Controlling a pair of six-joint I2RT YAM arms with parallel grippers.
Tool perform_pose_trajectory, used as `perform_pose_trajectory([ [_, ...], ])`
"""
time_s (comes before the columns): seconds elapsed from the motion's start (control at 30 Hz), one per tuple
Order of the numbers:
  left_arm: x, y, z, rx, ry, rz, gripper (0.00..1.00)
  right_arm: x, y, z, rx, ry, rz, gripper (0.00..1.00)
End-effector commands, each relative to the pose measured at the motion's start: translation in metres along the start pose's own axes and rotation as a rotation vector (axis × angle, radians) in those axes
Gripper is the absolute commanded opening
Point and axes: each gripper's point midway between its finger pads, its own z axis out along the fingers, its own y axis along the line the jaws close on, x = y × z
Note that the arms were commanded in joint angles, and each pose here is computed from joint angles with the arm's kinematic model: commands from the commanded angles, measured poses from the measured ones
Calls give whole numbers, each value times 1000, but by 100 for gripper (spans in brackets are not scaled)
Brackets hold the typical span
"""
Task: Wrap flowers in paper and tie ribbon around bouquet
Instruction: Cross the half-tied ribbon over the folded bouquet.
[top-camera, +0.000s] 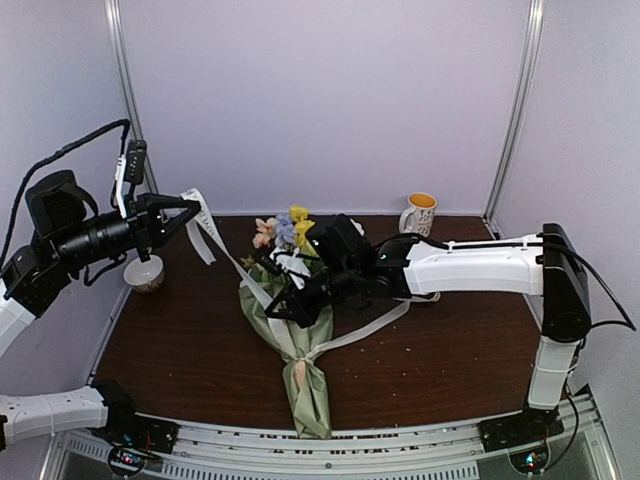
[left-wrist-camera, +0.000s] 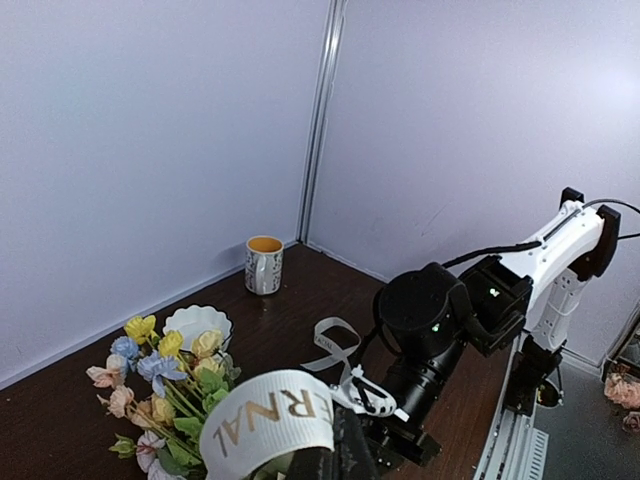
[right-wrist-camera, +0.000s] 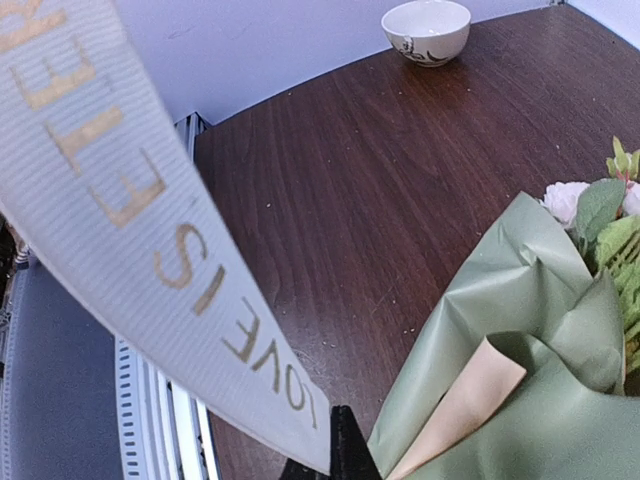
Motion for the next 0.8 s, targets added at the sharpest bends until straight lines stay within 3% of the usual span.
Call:
perform_pose_trajectory([
  [0.0,9,-23,-6,102,-12,58,0,-20,-1,-27,19,-80,8,0],
  [0.13,59,-42,-4,165,86,53,0,-18,-9,-37,55,-90,13,0],
  [0.3,151,-68,7,202,314,70,0,-13,-16,-41,99,-74,-17,0],
  [0.43,225,-96,6,222,517,167,33,-13,-23,-45,154,-72,-62,0],
  [0.57,260,-131,8,294,634,223,53,-17,-23,-48,158,-89,-91,0],
  [0.67,260,-140,10,312,618,236,56,-17,-21,-47,146,-100,-96,0],
  [0.77,229,-128,8,247,440,203,59,-17,-18,-48,127,-117,-94,0],
])
